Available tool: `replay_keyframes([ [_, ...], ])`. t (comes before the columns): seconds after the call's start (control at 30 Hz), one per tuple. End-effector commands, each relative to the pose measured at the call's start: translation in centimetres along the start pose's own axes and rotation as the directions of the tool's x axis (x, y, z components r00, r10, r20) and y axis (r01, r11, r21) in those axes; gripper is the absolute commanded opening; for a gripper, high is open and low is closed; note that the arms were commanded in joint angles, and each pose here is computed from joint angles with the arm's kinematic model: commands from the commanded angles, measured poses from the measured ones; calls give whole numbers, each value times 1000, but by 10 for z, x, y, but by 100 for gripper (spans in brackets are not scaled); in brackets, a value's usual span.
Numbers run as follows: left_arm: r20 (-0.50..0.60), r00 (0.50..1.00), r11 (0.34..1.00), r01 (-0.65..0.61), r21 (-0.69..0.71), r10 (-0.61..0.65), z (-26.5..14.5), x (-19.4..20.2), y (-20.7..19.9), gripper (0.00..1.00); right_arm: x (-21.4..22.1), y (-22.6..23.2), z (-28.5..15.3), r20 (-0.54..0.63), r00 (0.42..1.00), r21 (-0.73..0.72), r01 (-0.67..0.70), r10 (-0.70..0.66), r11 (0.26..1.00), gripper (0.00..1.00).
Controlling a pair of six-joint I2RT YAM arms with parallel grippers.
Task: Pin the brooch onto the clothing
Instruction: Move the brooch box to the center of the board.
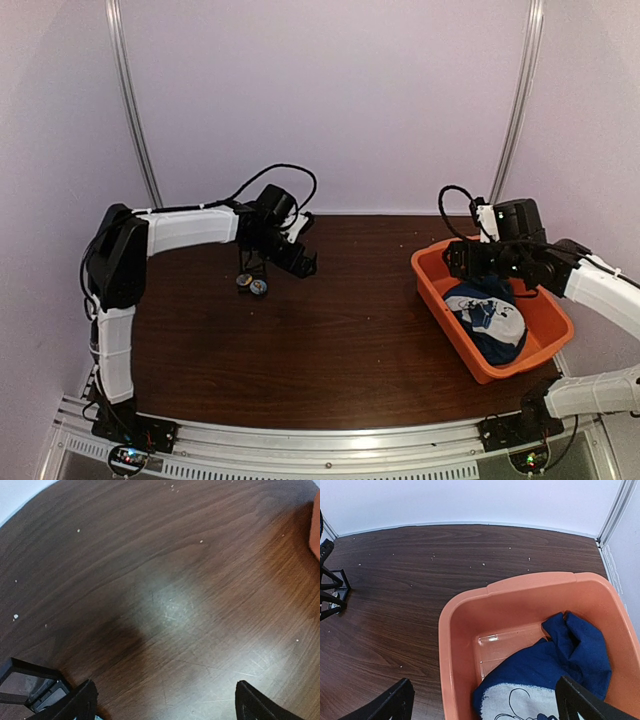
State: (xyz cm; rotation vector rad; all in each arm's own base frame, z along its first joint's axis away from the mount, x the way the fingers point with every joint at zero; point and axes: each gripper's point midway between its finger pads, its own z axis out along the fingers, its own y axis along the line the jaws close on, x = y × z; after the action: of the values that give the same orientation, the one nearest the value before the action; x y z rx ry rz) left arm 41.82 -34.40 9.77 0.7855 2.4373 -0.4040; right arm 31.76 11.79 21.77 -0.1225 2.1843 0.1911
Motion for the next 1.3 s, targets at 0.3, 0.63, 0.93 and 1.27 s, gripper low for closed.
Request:
replay_keyframes([
  [0.3, -138, 988, 992, 58, -116, -74, 37, 41, 23, 98, -13, -1, -5, 40, 999, 4, -10, 9, 1000, 100],
  [0.63, -182, 974, 981, 108, -161, -137, 48, 55, 33, 98, -10, -2, -8, 36, 999, 8, -9, 8, 1000, 100],
  [0.93, -186, 961, 967, 169, -190, -204, 50, 61, 54, 98, -13, -2, -11, 42, 999, 3, -12, 12, 1000, 100],
  [1.27, -183, 948, 949, 214, -232, -259, 51, 66, 74, 98, -14, 1, -11, 46, 999, -10, -15, 16, 1000, 100],
])
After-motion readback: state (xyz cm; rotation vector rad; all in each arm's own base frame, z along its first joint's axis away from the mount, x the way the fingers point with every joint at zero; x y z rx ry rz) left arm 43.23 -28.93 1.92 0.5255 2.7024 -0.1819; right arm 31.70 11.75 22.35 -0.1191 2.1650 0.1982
